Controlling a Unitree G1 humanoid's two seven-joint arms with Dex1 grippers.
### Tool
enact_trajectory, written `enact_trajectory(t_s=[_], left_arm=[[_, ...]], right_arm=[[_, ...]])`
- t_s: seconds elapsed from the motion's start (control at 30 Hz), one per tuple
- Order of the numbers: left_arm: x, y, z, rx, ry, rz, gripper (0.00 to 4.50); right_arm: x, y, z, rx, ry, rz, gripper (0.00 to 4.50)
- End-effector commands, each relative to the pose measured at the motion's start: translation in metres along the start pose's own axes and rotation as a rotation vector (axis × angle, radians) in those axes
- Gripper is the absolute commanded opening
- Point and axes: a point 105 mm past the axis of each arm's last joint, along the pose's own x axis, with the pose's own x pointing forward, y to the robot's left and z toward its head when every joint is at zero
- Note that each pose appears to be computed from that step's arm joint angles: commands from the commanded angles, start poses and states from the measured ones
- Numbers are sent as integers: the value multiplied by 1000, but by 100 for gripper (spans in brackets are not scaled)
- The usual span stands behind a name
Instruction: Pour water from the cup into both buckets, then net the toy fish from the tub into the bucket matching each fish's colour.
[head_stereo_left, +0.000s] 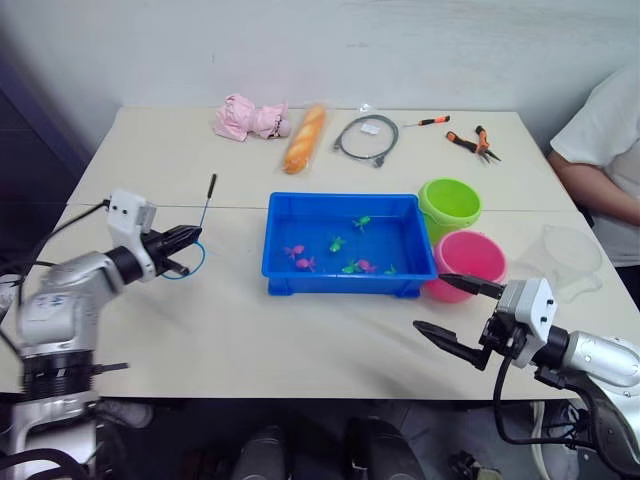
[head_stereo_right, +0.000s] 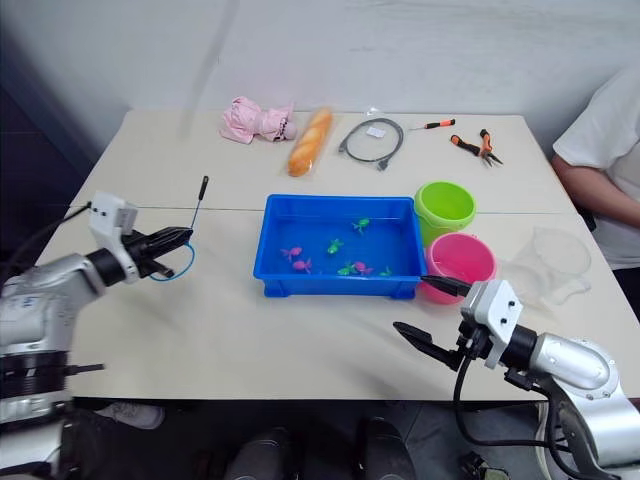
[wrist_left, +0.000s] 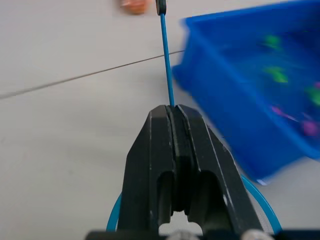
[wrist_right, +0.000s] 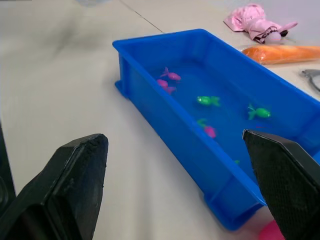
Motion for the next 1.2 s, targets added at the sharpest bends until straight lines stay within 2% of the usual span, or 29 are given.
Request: enact_trajectory(t_s=[0.03, 0.1, 0.2, 0.27, 0.37, 0.47, 0.63, 0.8, 1.03, 1.2], left_arm=[[4, -54, 25, 223, 44, -380, 1], [9, -66, 26, 264, 69, -461, 1], [22, -106, 10, 406, 227, -704, 1], [33, -121, 7, 465, 221, -779, 1], [48, -133, 11, 454, 180, -813, 1], [61, -146, 6, 509, 202, -881, 1], [71, -148, 12, 504, 156, -878, 1], [71, -149, 10, 484, 152, -885, 1], [71, -147, 12, 467, 133, -877, 1], [68, -152, 12, 450, 123, -903, 1]], right_arm=[[18, 14, 24, 47, 0, 136, 450], [22, 16, 22, 80, 47, 167, 450], [31, 22, 18, 147, 125, 240, 450], [40, 23, 21, 169, 127, 247, 450], [51, 26, 24, 191, 137, 268, 450], [67, 36, 31, 249, 131, 332, 450], [76, 41, 38, 308, 136, 361, 450], [74, 48, 39, 338, 182, 406, 450], [65, 40, 30, 347, 225, 362, 450], [64, 38, 24, 363, 211, 347, 450]])
